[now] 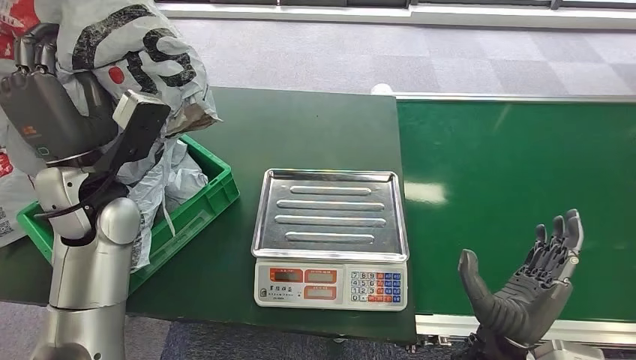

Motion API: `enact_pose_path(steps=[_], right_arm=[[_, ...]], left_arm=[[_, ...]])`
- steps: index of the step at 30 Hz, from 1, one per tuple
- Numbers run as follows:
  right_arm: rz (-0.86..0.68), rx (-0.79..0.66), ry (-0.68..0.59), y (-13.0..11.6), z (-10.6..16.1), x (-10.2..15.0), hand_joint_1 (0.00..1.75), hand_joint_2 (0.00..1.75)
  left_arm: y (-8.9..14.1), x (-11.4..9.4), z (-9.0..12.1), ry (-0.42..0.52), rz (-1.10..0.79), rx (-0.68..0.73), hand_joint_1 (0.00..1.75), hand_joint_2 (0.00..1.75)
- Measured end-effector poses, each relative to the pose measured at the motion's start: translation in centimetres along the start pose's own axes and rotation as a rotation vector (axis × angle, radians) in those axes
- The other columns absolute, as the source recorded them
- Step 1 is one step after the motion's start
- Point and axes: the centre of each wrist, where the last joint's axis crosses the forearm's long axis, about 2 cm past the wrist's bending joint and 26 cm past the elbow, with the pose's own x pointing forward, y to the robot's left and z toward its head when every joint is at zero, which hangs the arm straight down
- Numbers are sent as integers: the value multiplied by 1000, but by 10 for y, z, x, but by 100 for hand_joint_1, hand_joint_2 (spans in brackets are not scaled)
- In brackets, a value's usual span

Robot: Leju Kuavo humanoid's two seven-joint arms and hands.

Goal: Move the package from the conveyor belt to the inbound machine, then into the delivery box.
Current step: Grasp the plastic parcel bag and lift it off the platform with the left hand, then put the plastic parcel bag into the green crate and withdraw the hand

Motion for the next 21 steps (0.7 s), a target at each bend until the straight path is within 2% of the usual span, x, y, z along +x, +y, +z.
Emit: enact_pose_path(steps=[4,8,9,12,13,16,21], right_arm=[[-14,39,10,1,0,0,0,175],[-36,85,17,2,0,0,0,175],[-40,92,18,2,0,0,0,175],[-45,104,18,2,0,0,0,175],[-45,108,18,3,0,0,0,175],[-40,112,20,3,0,1,0,175],[-24,97,31,3,2,1,0,175]], left_arm=[[-23,-46,13,224,-93,-194,175,175],[-49,-97,46,403,-166,-394,175,175],[-55,-107,56,441,-177,-443,139,175],[-65,-126,79,517,-207,-542,8,175],[-67,-130,83,534,-215,-561,0,175],[-70,-136,89,561,-212,-571,0,175],[-67,-138,92,561,-20,-486,0,175]])
